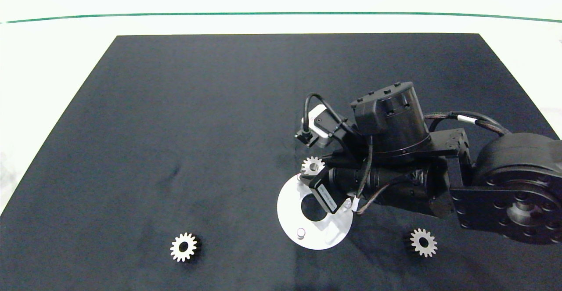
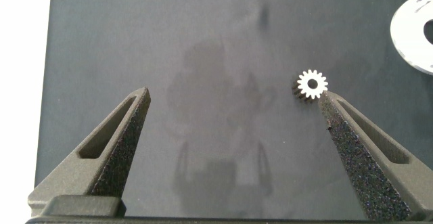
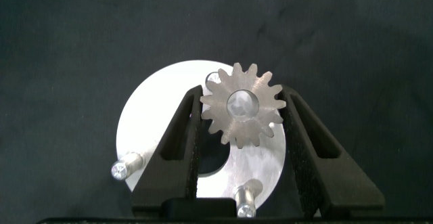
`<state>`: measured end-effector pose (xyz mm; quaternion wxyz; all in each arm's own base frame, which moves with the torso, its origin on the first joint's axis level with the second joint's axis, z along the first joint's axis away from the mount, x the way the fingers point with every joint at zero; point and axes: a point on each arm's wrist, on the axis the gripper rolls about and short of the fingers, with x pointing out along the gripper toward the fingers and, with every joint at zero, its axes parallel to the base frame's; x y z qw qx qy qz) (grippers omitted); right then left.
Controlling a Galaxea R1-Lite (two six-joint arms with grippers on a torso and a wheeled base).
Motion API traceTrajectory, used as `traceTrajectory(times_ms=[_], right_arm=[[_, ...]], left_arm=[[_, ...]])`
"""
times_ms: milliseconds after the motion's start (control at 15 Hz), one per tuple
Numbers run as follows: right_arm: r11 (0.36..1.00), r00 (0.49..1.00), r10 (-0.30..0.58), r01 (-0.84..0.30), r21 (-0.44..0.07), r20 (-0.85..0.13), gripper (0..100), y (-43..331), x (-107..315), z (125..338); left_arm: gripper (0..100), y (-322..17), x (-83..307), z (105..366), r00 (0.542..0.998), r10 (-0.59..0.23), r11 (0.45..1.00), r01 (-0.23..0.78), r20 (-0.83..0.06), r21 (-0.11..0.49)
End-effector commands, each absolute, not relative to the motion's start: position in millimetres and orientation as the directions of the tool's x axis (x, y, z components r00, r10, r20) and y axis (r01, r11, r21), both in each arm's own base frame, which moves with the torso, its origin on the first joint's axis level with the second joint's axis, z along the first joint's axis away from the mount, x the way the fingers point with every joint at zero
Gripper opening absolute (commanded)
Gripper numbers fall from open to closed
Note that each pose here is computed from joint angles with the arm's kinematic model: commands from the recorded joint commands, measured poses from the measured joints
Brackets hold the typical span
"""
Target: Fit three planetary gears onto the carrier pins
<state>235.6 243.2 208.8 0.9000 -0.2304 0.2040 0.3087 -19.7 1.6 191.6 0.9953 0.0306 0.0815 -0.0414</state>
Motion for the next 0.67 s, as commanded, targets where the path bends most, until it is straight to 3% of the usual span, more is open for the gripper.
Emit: traceTrajectory(times_ms=[67, 667], right_arm=[[0.692, 0.718, 0.464, -0.659, -0.294, -0.519, 19, 249, 236, 205], [0.686, 0.714, 0.460, -0.664, -0.299, -0.528, 19, 259, 240, 202]], left_arm=[[100, 2, -20, 191, 0.984, -0.077, 0.995, 0.087, -0.163, 0.055], [100, 2, -22, 191, 0.985, -0.077, 0.995, 0.087, -0.157, 0.055]])
